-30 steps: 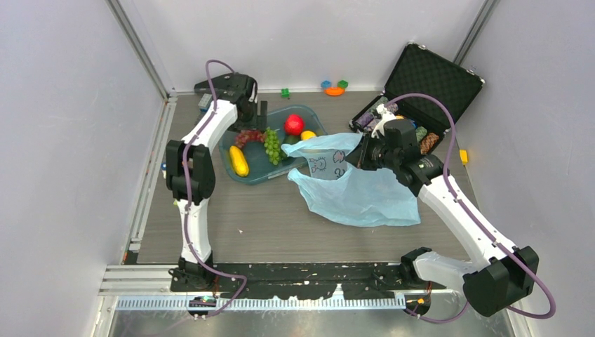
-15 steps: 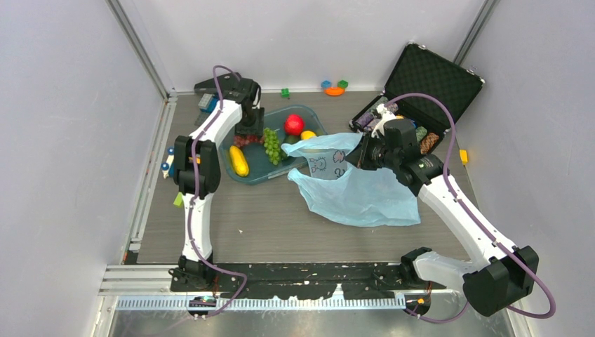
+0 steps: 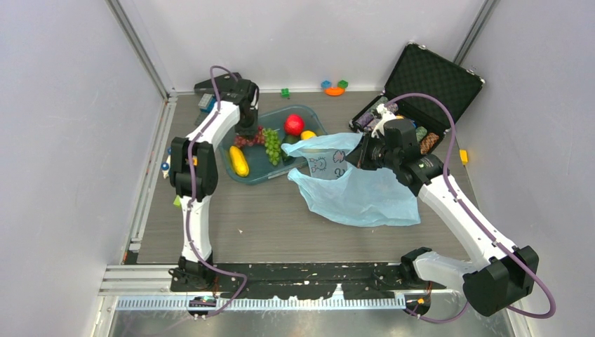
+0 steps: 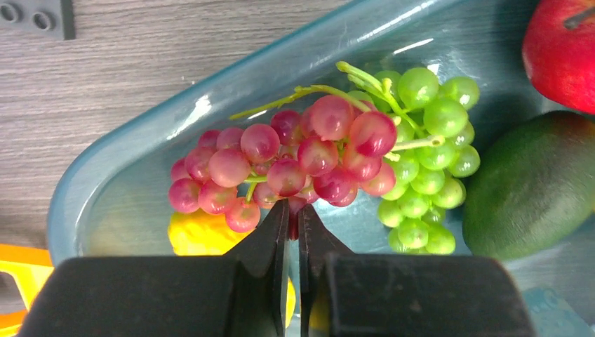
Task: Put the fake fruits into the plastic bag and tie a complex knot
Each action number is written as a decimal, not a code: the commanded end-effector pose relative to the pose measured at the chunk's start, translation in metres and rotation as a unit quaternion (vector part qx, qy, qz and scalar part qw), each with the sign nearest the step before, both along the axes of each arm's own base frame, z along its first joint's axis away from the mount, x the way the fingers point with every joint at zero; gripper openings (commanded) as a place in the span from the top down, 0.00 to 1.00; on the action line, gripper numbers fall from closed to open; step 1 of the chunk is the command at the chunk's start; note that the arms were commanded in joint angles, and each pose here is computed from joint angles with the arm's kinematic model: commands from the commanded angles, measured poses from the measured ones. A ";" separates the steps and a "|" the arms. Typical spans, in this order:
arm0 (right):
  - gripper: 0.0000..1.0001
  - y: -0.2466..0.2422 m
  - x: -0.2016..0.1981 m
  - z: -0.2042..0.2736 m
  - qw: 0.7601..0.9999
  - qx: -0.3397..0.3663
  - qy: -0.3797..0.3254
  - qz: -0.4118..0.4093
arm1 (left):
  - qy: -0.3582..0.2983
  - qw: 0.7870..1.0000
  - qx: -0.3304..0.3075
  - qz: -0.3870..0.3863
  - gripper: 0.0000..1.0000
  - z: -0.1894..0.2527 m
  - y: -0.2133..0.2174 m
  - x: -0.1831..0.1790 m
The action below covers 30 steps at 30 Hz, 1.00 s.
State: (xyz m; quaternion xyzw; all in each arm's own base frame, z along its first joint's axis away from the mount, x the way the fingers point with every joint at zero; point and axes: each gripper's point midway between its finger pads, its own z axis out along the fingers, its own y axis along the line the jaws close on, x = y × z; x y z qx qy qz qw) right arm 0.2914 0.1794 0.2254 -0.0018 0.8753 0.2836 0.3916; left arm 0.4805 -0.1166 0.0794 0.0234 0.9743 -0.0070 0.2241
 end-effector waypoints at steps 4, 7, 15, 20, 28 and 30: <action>0.95 -0.002 0.006 0.025 0.999 0.005 -0.040 -0.006 | -0.114 0.992 -0.047 -0.012 0.99 0.102 -0.005 -0.008; 0.95 -0.002 0.005 0.026 0.999 0.006 -0.041 -0.005 | -0.158 0.985 -0.069 -0.019 0.99 0.142 -0.006 -0.024; 0.95 -0.002 0.006 0.028 0.999 0.007 -0.044 -0.005 | -0.280 0.951 -0.113 -0.069 0.99 0.255 -0.008 -0.097; 0.95 -0.001 0.008 0.032 0.999 0.009 -0.048 -0.005 | -0.321 0.930 -0.124 -0.127 0.99 0.291 -0.025 -0.146; 0.95 0.001 0.010 0.034 0.999 0.014 -0.048 -0.004 | -0.351 0.892 -0.183 -0.220 0.98 0.312 -0.088 -0.212; 0.95 0.002 0.010 0.033 0.999 0.016 -0.048 -0.004 | -0.345 0.883 -0.210 -0.239 0.98 0.312 -0.107 -0.222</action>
